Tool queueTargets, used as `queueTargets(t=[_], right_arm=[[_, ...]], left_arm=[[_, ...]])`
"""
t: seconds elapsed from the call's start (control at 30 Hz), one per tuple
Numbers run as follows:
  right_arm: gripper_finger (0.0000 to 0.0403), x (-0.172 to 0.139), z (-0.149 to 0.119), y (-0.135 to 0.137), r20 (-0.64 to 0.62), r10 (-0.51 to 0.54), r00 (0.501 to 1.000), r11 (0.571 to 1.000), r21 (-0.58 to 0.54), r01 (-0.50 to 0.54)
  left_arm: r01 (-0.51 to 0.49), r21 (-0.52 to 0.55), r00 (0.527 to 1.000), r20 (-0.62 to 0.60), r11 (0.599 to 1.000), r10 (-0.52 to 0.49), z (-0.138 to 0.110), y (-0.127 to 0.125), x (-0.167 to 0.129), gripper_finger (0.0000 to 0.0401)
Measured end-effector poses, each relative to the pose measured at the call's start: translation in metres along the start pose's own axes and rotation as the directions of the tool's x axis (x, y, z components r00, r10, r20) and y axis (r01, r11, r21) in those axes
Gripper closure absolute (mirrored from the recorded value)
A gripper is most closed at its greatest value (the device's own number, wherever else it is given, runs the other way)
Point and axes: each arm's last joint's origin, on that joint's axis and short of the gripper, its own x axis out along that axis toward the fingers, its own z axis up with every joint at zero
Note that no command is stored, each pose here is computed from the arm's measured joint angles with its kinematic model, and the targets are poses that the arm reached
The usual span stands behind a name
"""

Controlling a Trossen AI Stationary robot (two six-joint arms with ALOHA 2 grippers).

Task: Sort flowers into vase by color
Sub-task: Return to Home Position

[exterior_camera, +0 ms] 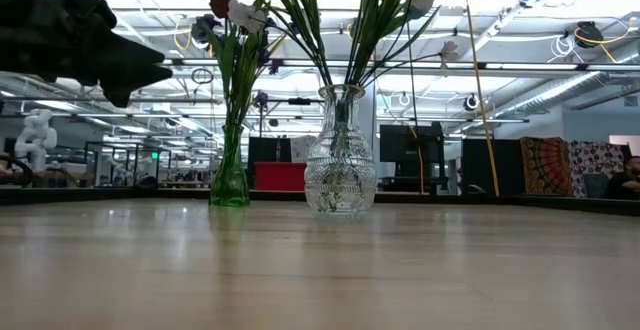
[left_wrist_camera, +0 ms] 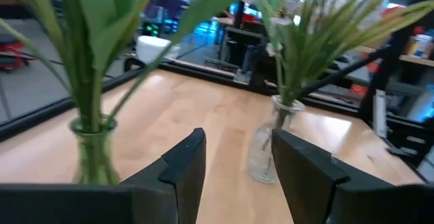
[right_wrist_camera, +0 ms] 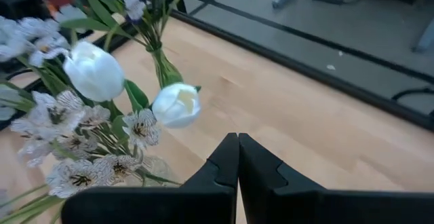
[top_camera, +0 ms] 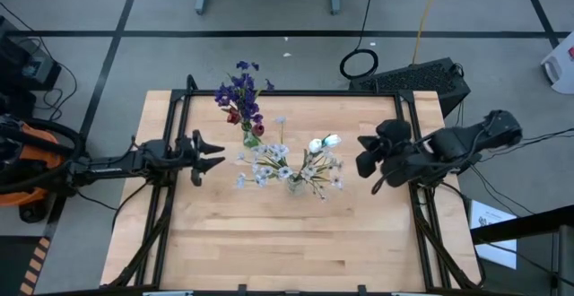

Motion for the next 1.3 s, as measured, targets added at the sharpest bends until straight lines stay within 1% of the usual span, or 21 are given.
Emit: queueTargets(t=[0.07,0.17,0.23,0.3,0.43,0.47,0.57,0.63,0.77,0.83,0.9,1.03,1.17,1.3], right_arm=[[0.0403,-0.006,0.005,-0.006,0.017,0.022,1.000,0.999,-0.024,-0.022],[0.0403,-0.013,0.013,-0.016,0.045,0.046,0.998,0.998,-0.039,-0.044],[0.0403,-0.016,0.018,-0.024,0.060,0.051,0.997,0.998,-0.038,-0.048],[0.0403,-0.018,0.021,-0.031,0.070,0.048,0.996,0.998,-0.043,-0.045],[0.0403,-0.020,0.025,-0.037,0.081,0.041,0.996,0.997,-0.062,-0.036],[0.0403,-0.020,0.025,-0.038,0.081,0.037,0.996,0.996,-0.079,-0.030],[0.0403,-0.017,0.023,-0.037,0.077,0.029,0.997,0.979,-0.203,-0.013],[0.0403,-0.012,0.017,-0.036,0.060,0.019,0.998,0.961,-0.276,-0.001],[0.0403,0.001,-0.003,-0.039,0.000,0.034,0.999,0.941,-0.338,-0.032],[0.0403,0.009,-0.016,-0.042,-0.014,0.083,0.996,0.936,-0.343,-0.083],[0.0403,0.018,-0.029,-0.043,-0.014,0.169,0.986,0.926,-0.339,-0.164],[0.0403,0.039,-0.055,-0.047,0.024,0.356,0.934,0.886,-0.328,-0.329],[0.0403,0.064,-0.080,-0.054,0.059,0.466,0.883,0.839,-0.348,-0.419],[0.0403,0.091,-0.103,-0.063,0.080,0.542,0.837,0.803,-0.344,-0.487]], left_arm=[[-0.025,0.004,1.000,0.007,1.000,0.025,0.000,0.001,0.000,0.0229],[-0.068,0.066,0.998,0.014,0.995,0.067,0.001,0.002,0.000,0.0229],[-0.069,0.107,0.998,0.012,0.992,0.068,0.000,0.002,0.001,0.0229],[-0.066,0.124,0.998,0.012,0.990,0.065,0.000,0.002,0.001,0.0229],[-0.064,0.134,0.998,0.020,0.989,0.062,0.001,0.002,0.001,0.0229],[-0.063,0.158,0.998,0.025,0.985,0.060,0.001,0.002,0.001,0.0229],[-0.033,0.254,0.999,0.021,0.967,0.028,0.001,0.001,0.001,0.0229],[-0.009,0.259,1.000,0.014,0.966,0.006,0.001,0.000,0.001,0.0229],[0.043,0.229,0.999,0.000,0.972,-0.044,0.000,-0.001,0.001,0.0229],[0.045,0.228,0.999,-0.001,0.973,-0.046,0.000,-0.001,0.001,0.0229],[0.044,0.228,0.999,0.000,0.973,-0.045,0.000,-0.001,0.001,0.0229],[0.043,0.227,0.999,0.000,0.973,-0.045,0.000,-0.001,0.001,0.0228],[0.043,0.227,0.999,0.000,0.973,-0.044,0.000,-0.001,0.001,0.0228],[0.042,0.227,0.999,0.001,0.973,-0.044,0.000,-0.001,0.001,0.0228]])
